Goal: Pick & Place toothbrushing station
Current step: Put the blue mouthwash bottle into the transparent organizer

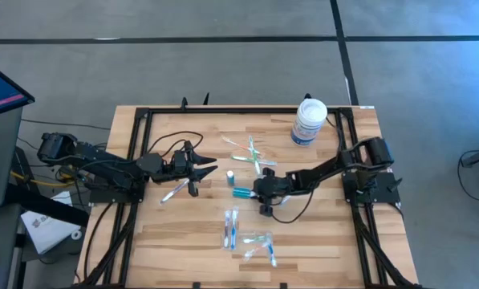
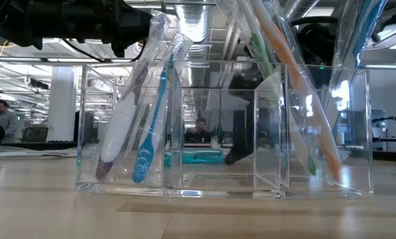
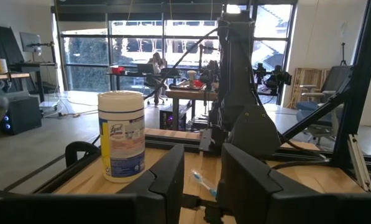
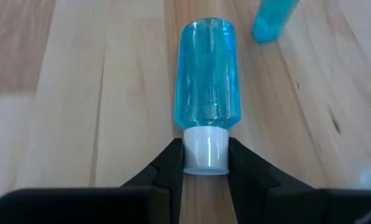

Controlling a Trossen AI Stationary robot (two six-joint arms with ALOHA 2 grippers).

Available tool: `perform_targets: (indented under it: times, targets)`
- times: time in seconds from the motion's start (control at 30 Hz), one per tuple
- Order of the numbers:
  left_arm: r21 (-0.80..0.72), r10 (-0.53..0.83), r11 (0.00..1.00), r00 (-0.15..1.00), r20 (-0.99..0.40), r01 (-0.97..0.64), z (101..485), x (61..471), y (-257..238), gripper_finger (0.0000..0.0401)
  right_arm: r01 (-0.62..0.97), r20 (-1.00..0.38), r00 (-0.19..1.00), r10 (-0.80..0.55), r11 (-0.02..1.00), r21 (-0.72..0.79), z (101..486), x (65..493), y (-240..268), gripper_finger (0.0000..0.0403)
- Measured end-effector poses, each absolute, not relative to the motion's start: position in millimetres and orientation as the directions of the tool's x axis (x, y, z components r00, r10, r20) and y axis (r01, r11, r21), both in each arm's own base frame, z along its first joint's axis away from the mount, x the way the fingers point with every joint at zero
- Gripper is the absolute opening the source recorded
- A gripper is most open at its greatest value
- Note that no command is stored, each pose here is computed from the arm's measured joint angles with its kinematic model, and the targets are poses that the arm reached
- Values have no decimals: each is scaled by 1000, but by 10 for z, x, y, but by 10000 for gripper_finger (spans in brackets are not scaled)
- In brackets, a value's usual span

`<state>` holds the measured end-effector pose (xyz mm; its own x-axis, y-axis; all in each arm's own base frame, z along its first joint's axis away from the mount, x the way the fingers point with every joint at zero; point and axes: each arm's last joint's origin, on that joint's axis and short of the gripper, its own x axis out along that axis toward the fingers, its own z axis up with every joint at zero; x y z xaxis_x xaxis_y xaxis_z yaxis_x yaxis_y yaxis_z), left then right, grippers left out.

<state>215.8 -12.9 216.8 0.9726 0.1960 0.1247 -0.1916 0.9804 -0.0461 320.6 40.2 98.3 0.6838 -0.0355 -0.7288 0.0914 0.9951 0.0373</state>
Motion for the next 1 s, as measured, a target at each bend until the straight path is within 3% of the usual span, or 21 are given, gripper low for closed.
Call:
perform_targets:
  times: [0.33, 0.53, 1.0]
  targets:
    - [-122, 157, 982, 980, 125, -142, 2167, 2159, -136, 103, 91, -721, 689, -69, 996, -8, 1352, 3072, 379, 85]
    - [-242, 119, 966, 986, 120, -87, 2152, 2176, -32, 103, 50, -687, 722, -80, 997, -64, 1581, 3053, 380, 85]
    - [-529, -79, 844, 996, 44, 90, 2087, 2538, 426, 103, -61, -719, 685, -118, 974, -218, 2214, 3261, 446, 85]
